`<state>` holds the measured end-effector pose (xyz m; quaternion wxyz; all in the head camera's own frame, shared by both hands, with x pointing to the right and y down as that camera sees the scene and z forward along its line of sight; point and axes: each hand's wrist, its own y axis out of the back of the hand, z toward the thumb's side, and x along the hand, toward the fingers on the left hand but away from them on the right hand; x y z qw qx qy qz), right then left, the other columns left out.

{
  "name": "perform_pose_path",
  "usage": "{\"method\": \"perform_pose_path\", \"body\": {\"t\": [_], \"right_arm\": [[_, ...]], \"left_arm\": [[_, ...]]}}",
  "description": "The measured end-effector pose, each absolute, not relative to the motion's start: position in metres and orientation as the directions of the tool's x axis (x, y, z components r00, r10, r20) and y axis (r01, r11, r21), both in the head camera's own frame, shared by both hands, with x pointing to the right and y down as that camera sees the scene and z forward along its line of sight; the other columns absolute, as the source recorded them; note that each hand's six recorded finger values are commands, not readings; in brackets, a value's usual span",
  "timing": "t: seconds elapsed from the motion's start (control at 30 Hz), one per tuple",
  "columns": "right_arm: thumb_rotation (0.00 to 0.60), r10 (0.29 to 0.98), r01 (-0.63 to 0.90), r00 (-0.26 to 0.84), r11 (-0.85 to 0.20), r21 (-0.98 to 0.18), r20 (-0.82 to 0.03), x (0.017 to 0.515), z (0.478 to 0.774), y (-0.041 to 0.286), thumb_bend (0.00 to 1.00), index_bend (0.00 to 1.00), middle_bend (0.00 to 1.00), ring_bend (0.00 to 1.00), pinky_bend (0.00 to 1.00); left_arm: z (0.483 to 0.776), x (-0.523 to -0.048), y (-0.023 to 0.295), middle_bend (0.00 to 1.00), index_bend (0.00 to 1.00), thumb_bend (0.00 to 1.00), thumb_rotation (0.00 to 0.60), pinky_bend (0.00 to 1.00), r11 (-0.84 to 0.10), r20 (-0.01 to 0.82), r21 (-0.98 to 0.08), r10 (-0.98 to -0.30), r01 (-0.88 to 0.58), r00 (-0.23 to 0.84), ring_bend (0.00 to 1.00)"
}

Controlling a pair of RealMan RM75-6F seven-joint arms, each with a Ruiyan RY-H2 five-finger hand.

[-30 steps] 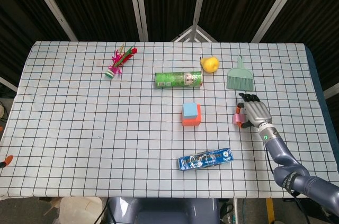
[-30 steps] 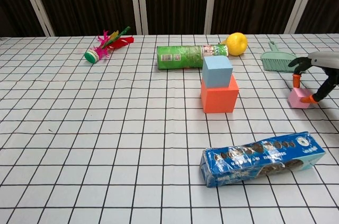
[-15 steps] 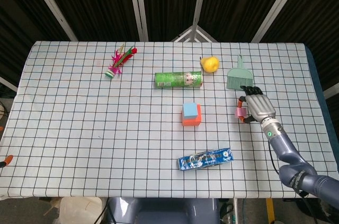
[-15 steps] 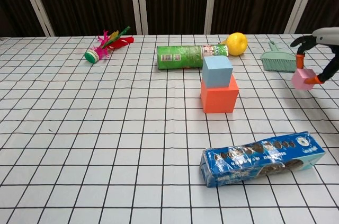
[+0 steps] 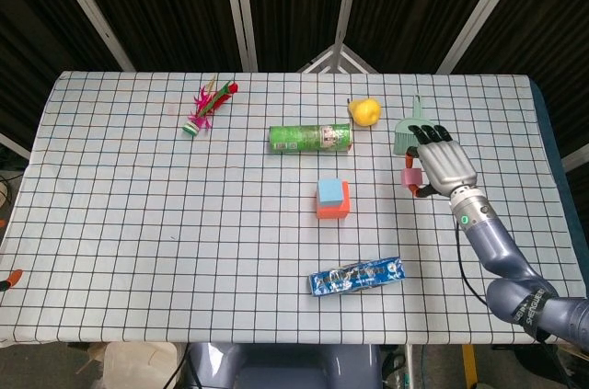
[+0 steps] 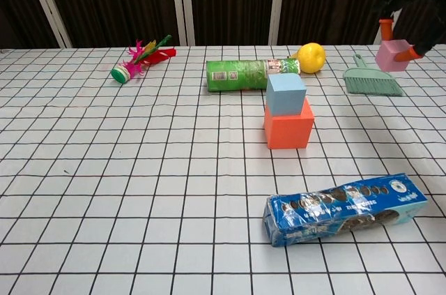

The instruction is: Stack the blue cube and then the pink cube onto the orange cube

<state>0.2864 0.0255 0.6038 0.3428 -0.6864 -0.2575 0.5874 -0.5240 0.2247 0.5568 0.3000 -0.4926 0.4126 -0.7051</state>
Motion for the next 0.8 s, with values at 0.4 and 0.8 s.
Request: {"method": "perform_pose_path", "body": {"t": [0.4,0.8], "right_arm": [[0.6,0.714,-0.022,0.203,-0.681,-0.732,-0.67,0.237,0.578,0.017,0.4,0.53,0.07,0.03,0.0],[0.6,0.681,-0.012,0.252,-0.708,-0.706,-0.688,0.191,0.583,0.015,0.41,0.53,0.07,0.04,0.0]], "left_arm": [[0.56,-0.522,0.224,0.01,0.22,0.21,0.6,0.02,-0.49,0.46,-0.872,-0.827,0.013,-0.323,0.0],[0.56,-0.527,0.222,0.01,0.22,0.21,0.6,0.02,-0.49,0.462,-0.872,-0.824,0.001,-0.329,0.0]]}}
